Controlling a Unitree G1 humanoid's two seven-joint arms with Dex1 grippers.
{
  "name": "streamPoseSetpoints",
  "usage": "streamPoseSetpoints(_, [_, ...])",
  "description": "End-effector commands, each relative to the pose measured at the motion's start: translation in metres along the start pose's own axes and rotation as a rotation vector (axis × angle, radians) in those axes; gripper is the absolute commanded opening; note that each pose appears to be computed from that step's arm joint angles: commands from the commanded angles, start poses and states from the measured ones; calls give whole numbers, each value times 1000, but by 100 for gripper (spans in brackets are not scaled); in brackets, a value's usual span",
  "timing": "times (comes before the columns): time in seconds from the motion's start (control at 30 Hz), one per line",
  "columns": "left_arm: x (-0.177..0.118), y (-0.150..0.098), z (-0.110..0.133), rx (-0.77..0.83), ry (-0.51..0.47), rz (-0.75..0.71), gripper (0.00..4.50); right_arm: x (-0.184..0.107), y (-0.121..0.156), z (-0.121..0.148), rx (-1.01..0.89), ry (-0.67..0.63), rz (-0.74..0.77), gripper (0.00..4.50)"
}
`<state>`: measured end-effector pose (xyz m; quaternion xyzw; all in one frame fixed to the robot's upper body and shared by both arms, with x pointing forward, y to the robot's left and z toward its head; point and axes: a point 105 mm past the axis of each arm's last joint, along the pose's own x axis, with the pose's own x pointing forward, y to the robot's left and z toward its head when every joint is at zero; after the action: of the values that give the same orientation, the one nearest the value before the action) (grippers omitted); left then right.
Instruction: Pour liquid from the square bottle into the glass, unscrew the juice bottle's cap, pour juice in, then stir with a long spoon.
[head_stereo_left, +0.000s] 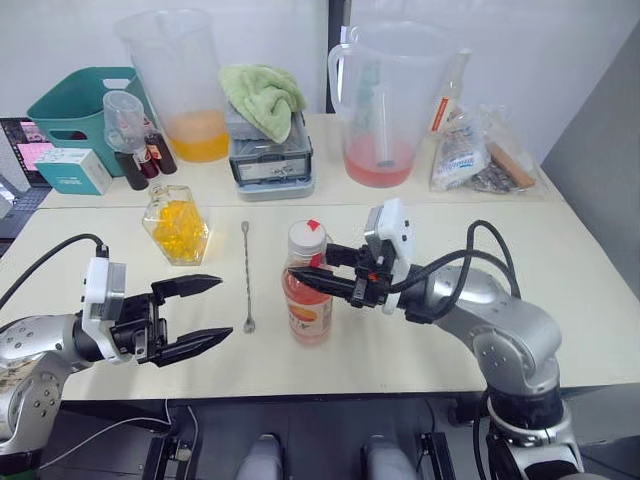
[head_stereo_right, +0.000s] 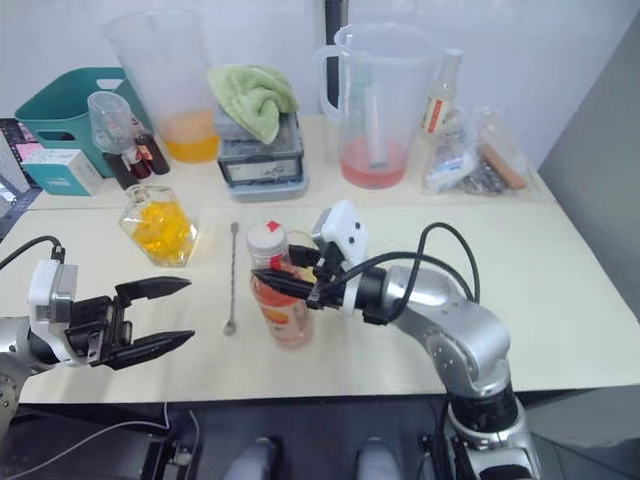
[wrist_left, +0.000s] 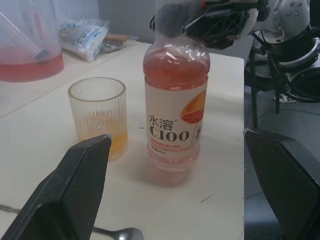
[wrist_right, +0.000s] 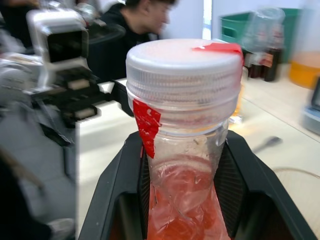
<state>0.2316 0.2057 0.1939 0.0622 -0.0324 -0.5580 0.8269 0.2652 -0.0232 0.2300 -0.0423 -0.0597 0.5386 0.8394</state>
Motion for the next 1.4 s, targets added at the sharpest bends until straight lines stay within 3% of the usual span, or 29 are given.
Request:
streamPoseSetpoints(0.03, [0, 0, 6, 34, -8, -26, 450, -6, -4, 9, -61, -47, -126, 124])
streamPoseSetpoints(0.33, [3, 7, 3, 35, 5, -52, 450, -5, 10, -20, -26, 3, -96, 124])
streamPoseSetpoints(0.4, [4, 8, 4, 37, 5, -54, 450, -7, 9, -20, -29, 1, -89, 228])
streamPoseSetpoints(0.6, [4, 9, 4, 45, 6, -50, 450, -12, 4, -7, -50, -29, -37, 431])
streamPoseSetpoints(0.63, [4, 10, 4, 46, 7, -49, 450, -12, 3, -5, -53, -34, -31, 445])
streamPoseSetpoints(0.97, [3, 9, 4, 44, 21, -47, 450, -21, -20, -8, 26, -11, 424, 445])
streamPoseSetpoints(1.1, [2, 8, 6, 49, 26, -44, 450, -12, -40, -15, 36, -19, 494, 445])
streamPoseSetpoints(1.33, [-1, 5, 10, 53, 46, -39, 450, -4, -43, -11, 22, -51, 659, 445])
streamPoseSetpoints(1.4, [-2, 4, 10, 52, 51, -38, 450, -3, -46, -14, 20, -47, 665, 394])
